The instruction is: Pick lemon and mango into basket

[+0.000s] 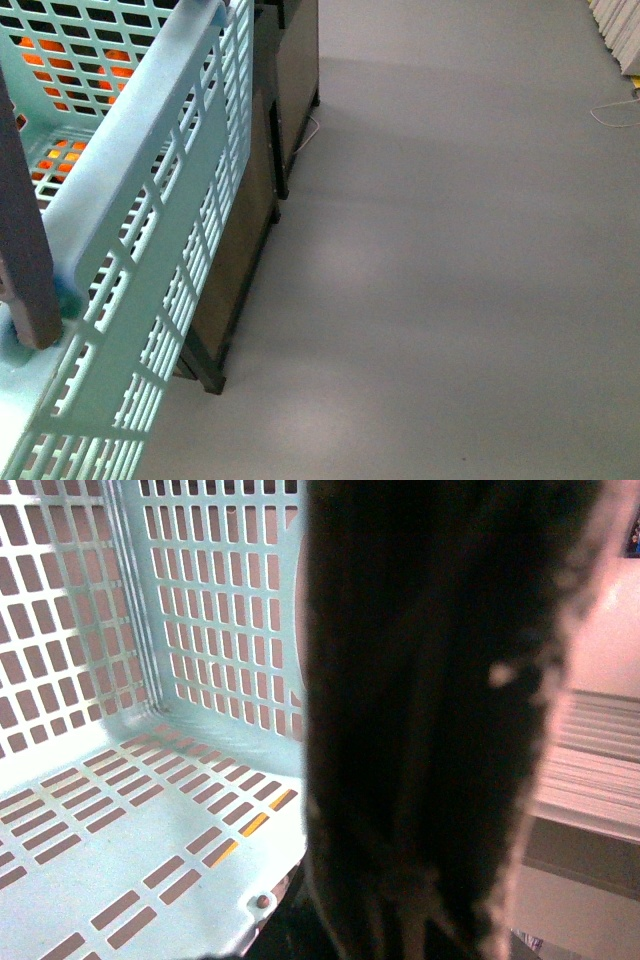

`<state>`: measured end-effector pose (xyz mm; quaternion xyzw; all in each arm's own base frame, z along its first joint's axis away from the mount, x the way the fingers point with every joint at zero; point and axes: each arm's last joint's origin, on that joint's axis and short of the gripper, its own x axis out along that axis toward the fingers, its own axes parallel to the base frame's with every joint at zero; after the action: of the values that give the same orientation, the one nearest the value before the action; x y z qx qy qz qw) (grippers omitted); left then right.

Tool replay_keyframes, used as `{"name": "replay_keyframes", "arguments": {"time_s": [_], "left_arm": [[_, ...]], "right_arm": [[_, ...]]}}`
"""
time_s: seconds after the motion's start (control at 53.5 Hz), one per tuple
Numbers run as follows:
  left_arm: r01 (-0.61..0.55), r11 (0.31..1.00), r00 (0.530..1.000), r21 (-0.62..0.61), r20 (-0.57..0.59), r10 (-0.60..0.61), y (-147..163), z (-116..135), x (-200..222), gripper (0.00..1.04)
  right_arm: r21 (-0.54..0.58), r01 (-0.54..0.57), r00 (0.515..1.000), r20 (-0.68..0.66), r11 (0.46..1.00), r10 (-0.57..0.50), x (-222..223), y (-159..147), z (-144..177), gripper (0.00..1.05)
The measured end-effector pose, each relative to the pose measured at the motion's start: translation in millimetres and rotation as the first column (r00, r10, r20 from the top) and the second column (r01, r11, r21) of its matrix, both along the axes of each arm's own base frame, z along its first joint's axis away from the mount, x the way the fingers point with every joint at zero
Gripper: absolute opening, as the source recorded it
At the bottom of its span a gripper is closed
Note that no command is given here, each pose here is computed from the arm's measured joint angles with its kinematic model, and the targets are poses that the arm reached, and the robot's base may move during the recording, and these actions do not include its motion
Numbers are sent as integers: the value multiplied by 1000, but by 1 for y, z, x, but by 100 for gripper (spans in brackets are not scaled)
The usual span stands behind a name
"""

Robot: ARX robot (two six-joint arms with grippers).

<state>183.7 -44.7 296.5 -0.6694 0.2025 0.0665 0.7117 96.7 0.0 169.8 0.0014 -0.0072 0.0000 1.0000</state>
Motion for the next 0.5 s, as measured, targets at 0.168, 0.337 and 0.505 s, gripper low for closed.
{"name": "replay_keyframes", "arguments": {"time_s": [0.168,0.337,0.505], "left_arm": [[-1,1000,1000,1,0,1,0,0,0,5],[-2,1000,1000,1,-1,2,0,0,0,5],[-1,1000,1000,1,-1,1,0,0,0,5]], "right_arm": [[0,2,1000,1,1000,-2,0,0,0,96],[0,0,1000,-1,1000,0,0,0,0,96],[0,0,1000,0,1000,0,0,0,0,96]]}}
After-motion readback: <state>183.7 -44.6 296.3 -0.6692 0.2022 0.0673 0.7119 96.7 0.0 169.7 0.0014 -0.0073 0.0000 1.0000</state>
